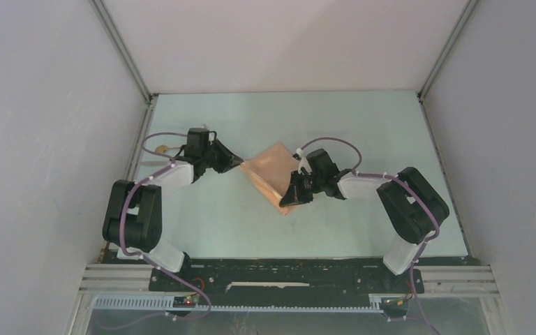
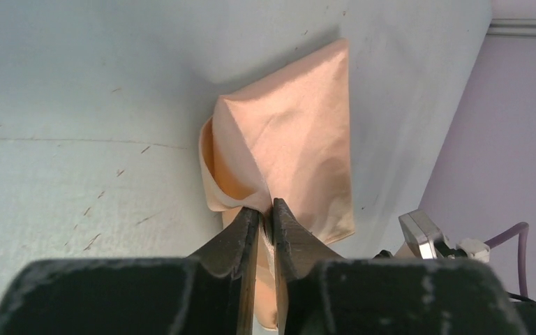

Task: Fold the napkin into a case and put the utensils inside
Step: Fold the lower triangle-folded napkin at the center of the board.

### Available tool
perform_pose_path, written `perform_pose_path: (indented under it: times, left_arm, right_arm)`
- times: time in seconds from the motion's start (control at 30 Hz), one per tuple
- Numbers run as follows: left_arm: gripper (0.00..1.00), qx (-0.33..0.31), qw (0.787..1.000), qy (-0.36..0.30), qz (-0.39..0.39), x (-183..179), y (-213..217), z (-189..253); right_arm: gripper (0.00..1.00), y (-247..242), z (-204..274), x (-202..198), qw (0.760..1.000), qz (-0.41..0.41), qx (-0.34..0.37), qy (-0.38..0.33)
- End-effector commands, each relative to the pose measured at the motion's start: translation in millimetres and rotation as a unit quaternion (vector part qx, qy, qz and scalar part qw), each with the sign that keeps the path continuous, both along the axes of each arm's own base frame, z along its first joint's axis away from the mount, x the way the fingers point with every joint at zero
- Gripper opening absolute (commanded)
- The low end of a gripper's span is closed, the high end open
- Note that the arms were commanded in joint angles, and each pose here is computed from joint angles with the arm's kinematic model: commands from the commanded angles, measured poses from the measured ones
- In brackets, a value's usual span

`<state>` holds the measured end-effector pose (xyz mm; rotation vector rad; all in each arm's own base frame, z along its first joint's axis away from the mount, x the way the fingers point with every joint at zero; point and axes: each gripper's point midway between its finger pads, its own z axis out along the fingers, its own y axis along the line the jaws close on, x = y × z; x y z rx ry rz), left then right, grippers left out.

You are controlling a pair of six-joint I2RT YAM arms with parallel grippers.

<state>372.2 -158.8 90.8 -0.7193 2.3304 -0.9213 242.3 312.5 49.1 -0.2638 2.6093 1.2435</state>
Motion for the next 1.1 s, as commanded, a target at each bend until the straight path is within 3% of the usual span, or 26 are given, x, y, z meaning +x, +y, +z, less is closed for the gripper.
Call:
perform_pose_path:
  times: [0.0,0.4,1.07]
  left_arm:
    - [0.16,0.026,1.000,-0.004,-0.009,15,-11,5]
    - [0.14,0.039,0.998,0.032,-0.046,39,-47,-19]
    - [0.13,0.036,0.994,0.059,-0.087,47,-73,-47]
  right_arm:
    - [0.00,-5,8,9,0.999,-0.028,0.017,-0.002]
    - [0.00,-21,-7,13,0.998,-0.056,-0.022,0.012]
    - [0.00,-24,-18,9,0.995,-0.060,-0.079,0.001]
